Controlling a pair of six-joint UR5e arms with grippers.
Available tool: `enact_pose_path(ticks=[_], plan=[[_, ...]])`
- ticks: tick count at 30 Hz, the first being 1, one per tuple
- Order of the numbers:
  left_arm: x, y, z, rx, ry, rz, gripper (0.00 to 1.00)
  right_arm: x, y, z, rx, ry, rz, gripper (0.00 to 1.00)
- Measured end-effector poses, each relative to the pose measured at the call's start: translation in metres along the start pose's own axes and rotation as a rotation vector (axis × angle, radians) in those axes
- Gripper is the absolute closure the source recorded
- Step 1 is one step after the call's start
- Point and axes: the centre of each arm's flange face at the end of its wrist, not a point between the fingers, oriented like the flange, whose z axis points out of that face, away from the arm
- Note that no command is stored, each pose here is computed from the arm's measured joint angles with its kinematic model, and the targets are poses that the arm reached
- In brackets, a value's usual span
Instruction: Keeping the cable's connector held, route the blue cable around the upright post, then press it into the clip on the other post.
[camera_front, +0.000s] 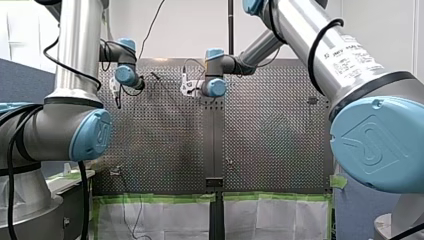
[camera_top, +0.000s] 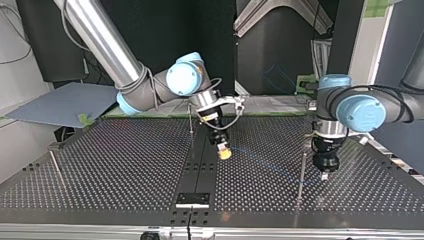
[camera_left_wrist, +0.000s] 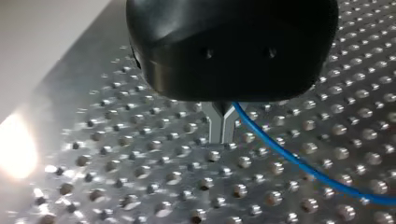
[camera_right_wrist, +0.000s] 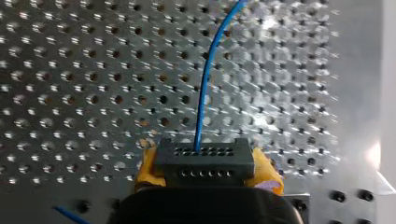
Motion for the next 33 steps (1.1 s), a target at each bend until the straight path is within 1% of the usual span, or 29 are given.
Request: enact_pose_path(ticks=[2,4,9,13,14,15,17,19,20,21,22,23,24,25,26,27,29,30,31,33], plan=[[0.002,-0.001,0.000,-0.002,0.004,-0.004,1.00,-0.003,-0.001,0.000,0.001,-0.005,-0.001,1.00],[0.003,0.000,0.000,-0.008,0.006,-0.009,1.00,-0.010,-0.003,-0.001,0.005,-0.020,-0.006,1.00],[0.004,0.001,-0.001,-0.035,0.009,-0.046,1.00,-0.043,-0.011,-0.002,0.016,-0.081,-0.020,1.00],[0.005,0.003,-0.002,-0.054,0.016,-0.079,1.00,-0.072,-0.014,-0.006,0.017,-0.126,-0.029,1.00],[0.005,0.004,-0.002,-0.058,0.017,-0.088,0.91,-0.077,-0.014,-0.007,0.016,-0.134,-0.031,1.00],[0.005,0.004,-0.003,-0.062,0.018,-0.100,0.91,-0.084,-0.014,-0.009,0.015,-0.145,-0.032,1.00],[0.006,0.004,-0.003,-0.066,0.020,-0.116,0.79,-0.092,-0.014,-0.010,0.016,-0.158,-0.036,1.00],[0.006,0.003,-0.004,-0.067,0.022,-0.135,0.79,-0.101,-0.015,-0.012,0.017,-0.173,-0.041,1.00],[0.006,0.003,-0.004,-0.065,0.022,-0.143,0.73,-0.105,-0.015,-0.013,0.017,-0.178,-0.043,1.00],[0.006,0.002,-0.004,-0.060,0.023,-0.155,0.73,-0.109,-0.015,-0.014,0.018,-0.185,-0.045,1.00],[0.006,0.001,-0.004,-0.054,0.024,-0.164,0.69,-0.112,-0.016,-0.015,0.019,-0.190,-0.046,1.00],[0.007,-0.001,-0.004,-0.045,0.026,-0.176,0.62,-0.115,-0.016,-0.015,0.019,-0.194,-0.047,1.00],[0.007,-0.002,-0.004,-0.037,0.027,-0.186,0.62,-0.118,-0.016,-0.015,0.020,-0.198,-0.048,1.00],[0.007,-0.003,-0.004,-0.029,0.030,-0.196,0.50,-0.120,-0.017,-0.016,0.021,-0.201,-0.048,1.00],[0.007,-0.004,-0.004,-0.019,0.034,-0.207,0.42,-0.122,-0.017,-0.016,0.022,-0.203,-0.049,1.00],[0.008,-0.005,-0.004,-0.014,0.037,-0.214,0.42,-0.123,-0.018,-0.016,0.022,-0.206,-0.049,1.00],[0.008,-0.005,-0.005,-0.012,0.045,-0.224,0.19,-0.126,-0.019,-0.017,0.023,-0.209,-0.049,1.00],[0.009,-0.005,-0.005,-0.014,0.049,-0.227,0.19,-0.127,-0.019,-0.017,0.023,-0.211,-0.050,1.00],[0.009,-0.005,-0.006,-0.015,0.053,-0.230,0.12,-0.128,-0.019,-0.017,0.022,-0.213,-0.050,1.00],[0.010,-0.005,-0.006,-0.017,0.059,-0.239,0.12,-0.129,-0.019,-0.018,0.020,-0.216,-0.050,1.00]])
